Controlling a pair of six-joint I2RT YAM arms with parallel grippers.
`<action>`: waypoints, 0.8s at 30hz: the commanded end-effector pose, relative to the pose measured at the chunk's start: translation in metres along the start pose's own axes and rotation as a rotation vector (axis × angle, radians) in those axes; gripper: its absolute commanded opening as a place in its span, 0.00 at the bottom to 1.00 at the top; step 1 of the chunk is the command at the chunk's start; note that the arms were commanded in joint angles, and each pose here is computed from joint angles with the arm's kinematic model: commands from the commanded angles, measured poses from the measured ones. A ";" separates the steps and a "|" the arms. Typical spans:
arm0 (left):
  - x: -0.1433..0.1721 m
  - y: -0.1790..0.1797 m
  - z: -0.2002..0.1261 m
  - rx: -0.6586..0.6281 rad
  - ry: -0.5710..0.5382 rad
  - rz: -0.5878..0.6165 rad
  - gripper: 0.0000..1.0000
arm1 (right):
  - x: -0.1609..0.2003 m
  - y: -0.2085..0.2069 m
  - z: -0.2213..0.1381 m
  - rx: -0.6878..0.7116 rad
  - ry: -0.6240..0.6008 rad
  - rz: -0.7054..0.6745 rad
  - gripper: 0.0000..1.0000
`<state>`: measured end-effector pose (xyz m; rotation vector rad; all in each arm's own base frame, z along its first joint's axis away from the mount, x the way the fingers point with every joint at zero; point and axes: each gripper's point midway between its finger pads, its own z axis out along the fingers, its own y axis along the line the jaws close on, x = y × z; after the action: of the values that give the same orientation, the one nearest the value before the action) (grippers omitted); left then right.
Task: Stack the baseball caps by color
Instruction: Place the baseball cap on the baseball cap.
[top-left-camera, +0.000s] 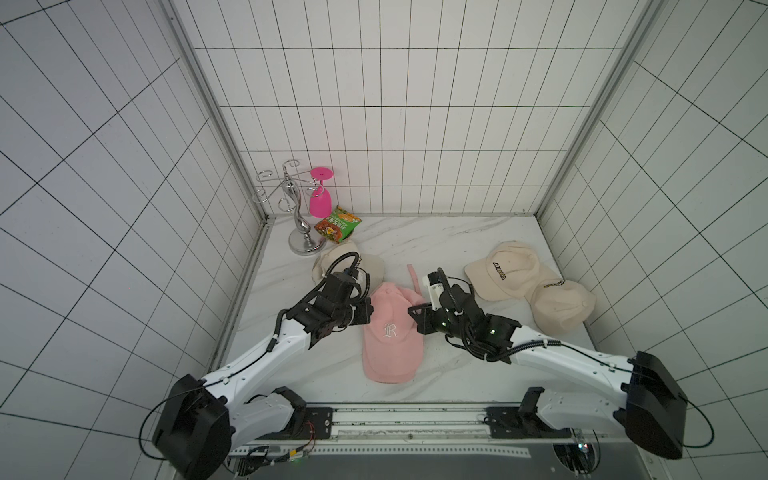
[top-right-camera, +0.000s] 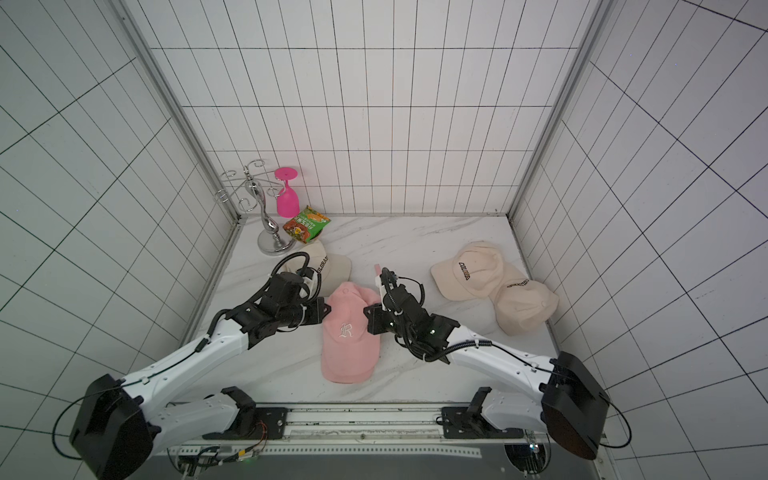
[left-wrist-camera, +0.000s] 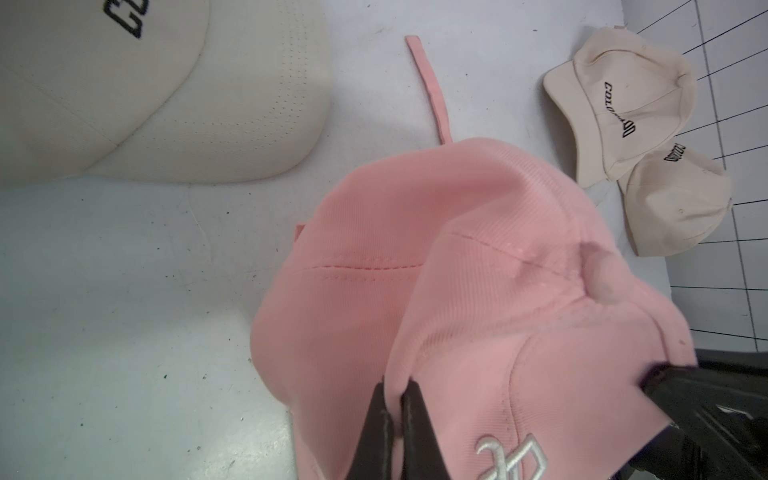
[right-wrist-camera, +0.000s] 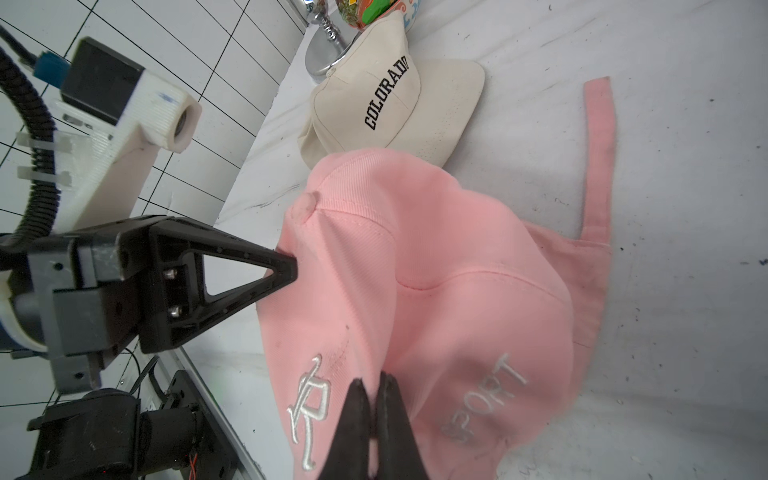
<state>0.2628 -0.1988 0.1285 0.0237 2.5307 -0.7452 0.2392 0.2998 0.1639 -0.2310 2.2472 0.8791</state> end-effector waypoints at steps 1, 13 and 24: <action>-0.011 0.013 0.012 -0.068 -0.047 -0.003 0.00 | 0.010 -0.019 0.013 0.048 -0.036 0.000 0.00; 0.004 0.027 0.029 -0.070 -0.037 -0.035 0.33 | 0.045 -0.029 0.035 0.015 0.028 0.054 0.13; -0.028 0.000 -0.046 -0.017 -0.224 -0.016 0.94 | 0.006 -0.027 -0.013 0.063 -0.097 0.091 0.73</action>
<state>0.2653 -0.1811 0.1497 -0.0572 2.3788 -0.7210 0.2368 0.2923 0.1516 -0.1245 2.1960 0.9222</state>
